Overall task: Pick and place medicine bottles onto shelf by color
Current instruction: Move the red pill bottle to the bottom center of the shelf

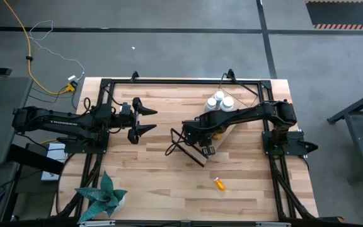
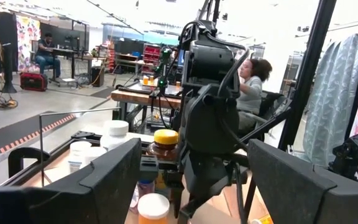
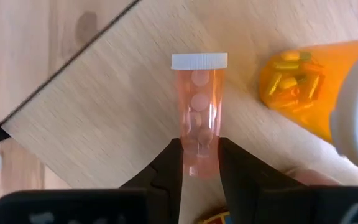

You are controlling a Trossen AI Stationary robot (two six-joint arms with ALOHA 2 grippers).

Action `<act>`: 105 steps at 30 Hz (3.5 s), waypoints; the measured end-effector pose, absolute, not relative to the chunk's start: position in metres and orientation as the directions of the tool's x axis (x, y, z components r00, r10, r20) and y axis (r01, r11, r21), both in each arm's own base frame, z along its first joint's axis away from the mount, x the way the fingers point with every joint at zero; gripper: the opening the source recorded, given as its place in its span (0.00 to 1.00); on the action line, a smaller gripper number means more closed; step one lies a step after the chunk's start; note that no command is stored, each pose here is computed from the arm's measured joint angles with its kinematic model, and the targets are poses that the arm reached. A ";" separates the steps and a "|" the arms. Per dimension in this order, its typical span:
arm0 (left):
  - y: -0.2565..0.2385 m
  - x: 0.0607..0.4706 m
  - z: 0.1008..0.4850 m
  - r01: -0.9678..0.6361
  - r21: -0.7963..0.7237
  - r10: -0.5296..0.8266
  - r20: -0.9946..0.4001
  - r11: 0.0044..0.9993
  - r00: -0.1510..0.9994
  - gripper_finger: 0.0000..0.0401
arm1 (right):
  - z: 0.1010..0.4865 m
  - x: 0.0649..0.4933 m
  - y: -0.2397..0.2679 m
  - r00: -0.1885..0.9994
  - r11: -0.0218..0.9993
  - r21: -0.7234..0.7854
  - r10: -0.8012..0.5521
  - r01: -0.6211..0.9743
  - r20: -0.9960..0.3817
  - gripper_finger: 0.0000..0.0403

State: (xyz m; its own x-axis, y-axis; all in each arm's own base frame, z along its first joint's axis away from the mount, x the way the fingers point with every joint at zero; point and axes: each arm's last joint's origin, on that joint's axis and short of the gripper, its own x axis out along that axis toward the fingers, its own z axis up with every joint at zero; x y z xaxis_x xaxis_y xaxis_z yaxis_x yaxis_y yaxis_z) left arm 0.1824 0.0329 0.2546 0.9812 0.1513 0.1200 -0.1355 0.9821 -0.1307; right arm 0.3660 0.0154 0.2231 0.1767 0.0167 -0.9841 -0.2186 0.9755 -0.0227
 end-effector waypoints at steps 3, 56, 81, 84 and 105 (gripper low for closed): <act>0.033 0.182 0.255 -0.136 -0.131 0.151 0.120 0.982 0.981 0.70 | 0.225 0.366 0.016 0.182 0.976 -0.017 0.024 -0.216 -0.983 0.19; 0.033 0.182 0.255 -0.151 -0.125 0.166 0.120 0.981 0.979 0.70 | 0.260 0.355 0.013 0.306 0.971 -0.102 -0.032 -0.214 -0.951 0.19; 0.032 0.183 0.252 -0.143 -0.044 0.146 0.093 0.989 0.985 0.70 | 0.333 0.349 0.001 0.729 0.978 -0.166 -0.022 -0.125 -0.684 0.19; 0.032 0.183 0.252 -0.140 -0.021 0.141 0.090 0.990 0.986 0.70 | 0.336 0.352 -0.008 0.755 0.980 -0.150 -0.001 -0.129 -0.656 0.19; 0.027 0.175 0.253 -0.142 0.004 0.142 0.062 0.990 0.988 0.70 | 0.327 0.275 0.007 0.657 0.996 -0.088 -0.070 0.005 -0.751 0.19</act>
